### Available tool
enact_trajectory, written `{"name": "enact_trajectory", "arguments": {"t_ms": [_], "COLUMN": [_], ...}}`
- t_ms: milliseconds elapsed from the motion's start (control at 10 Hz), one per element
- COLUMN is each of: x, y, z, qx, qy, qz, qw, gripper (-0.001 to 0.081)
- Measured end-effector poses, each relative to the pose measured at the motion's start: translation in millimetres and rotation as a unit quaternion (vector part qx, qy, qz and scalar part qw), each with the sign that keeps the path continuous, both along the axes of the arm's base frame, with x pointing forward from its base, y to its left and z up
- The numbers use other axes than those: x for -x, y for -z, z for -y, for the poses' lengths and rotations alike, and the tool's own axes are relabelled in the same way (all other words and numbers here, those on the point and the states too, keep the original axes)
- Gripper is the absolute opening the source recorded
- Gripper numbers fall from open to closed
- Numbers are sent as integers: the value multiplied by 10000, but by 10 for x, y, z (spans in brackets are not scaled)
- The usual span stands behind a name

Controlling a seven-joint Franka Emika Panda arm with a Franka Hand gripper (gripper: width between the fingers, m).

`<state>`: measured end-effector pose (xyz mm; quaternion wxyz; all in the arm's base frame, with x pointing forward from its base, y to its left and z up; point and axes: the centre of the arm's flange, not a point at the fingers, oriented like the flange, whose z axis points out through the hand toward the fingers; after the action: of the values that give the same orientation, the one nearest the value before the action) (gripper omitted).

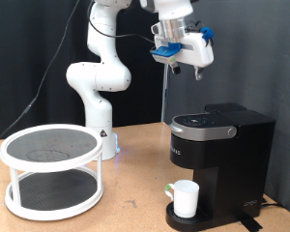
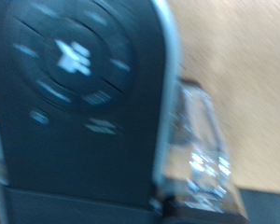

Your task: Make a cup of coffee with the keurig machine

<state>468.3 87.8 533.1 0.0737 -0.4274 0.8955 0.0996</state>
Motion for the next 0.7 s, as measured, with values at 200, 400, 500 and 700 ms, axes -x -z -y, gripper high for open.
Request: {"name": "enact_trajectory", "arguments": {"t_ms": [200,400,500,700], "x": [-127,-270,-342,-458], "y": [-16,6,23,79], "z": [27,74,99,119], "qx": [326,463,458,354], "qy": [-23,0,20,2], "qz": [194,198,180,126], "qw": [9993,9987,9988,9993], "gripper": [734,734,734,734]}}
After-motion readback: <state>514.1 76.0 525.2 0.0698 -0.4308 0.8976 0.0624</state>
